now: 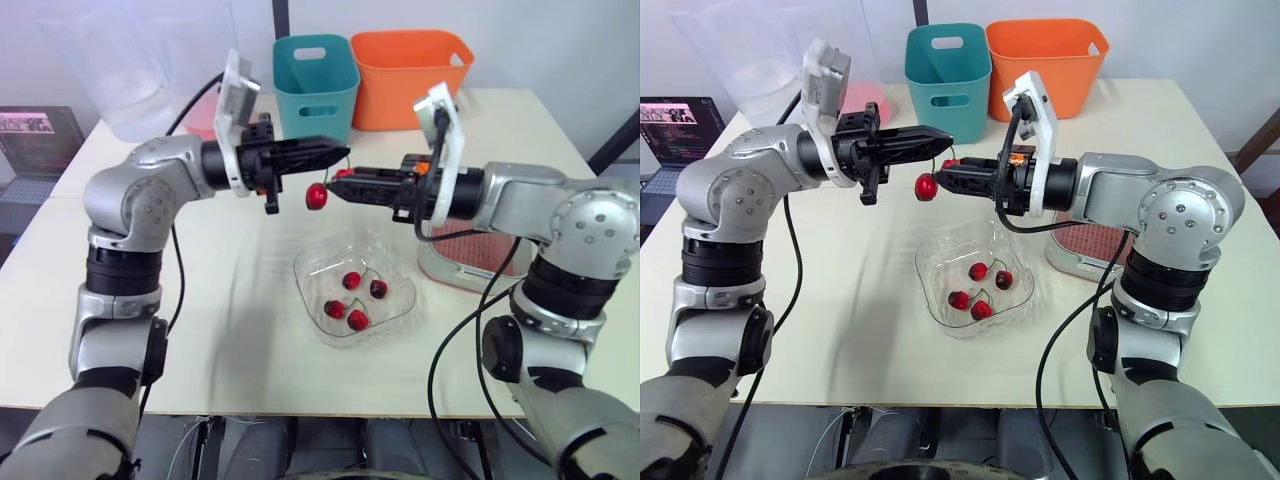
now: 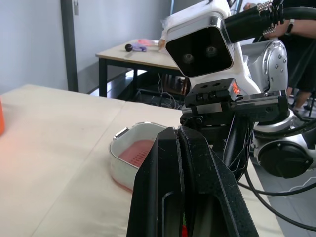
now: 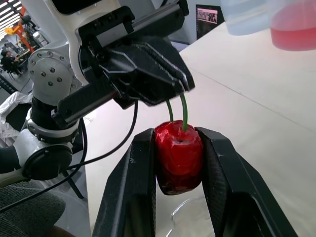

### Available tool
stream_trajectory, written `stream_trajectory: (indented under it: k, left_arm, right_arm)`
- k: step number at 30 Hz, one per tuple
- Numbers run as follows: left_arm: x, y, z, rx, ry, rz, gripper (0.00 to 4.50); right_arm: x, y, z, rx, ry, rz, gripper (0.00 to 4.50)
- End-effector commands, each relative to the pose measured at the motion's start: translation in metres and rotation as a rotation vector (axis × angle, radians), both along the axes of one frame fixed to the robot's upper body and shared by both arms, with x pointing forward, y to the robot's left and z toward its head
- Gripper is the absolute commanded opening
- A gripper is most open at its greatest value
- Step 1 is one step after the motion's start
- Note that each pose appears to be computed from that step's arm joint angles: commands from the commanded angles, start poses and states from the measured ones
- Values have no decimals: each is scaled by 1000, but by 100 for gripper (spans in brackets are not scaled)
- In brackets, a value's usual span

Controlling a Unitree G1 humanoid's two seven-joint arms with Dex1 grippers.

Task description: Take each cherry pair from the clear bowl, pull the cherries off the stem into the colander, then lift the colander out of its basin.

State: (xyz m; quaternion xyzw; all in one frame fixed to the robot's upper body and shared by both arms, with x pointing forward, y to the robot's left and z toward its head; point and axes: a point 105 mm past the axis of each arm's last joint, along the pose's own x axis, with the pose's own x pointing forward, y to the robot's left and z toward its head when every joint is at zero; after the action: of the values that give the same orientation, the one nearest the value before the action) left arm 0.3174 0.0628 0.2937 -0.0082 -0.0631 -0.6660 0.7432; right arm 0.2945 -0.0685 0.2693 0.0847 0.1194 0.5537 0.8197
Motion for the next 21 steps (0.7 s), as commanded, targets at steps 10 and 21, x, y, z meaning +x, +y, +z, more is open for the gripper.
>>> stream_trajectory:
  k: [10,21]
  left_arm:
    - [-2,7,13,0,-80,21,0]
    - [2,8,0,21,-76,44,0]
  right_arm:
    - [-6,-29,-22,-70,-10,-42,124]
    - [1,-107,8,-70,-160,-281,124]
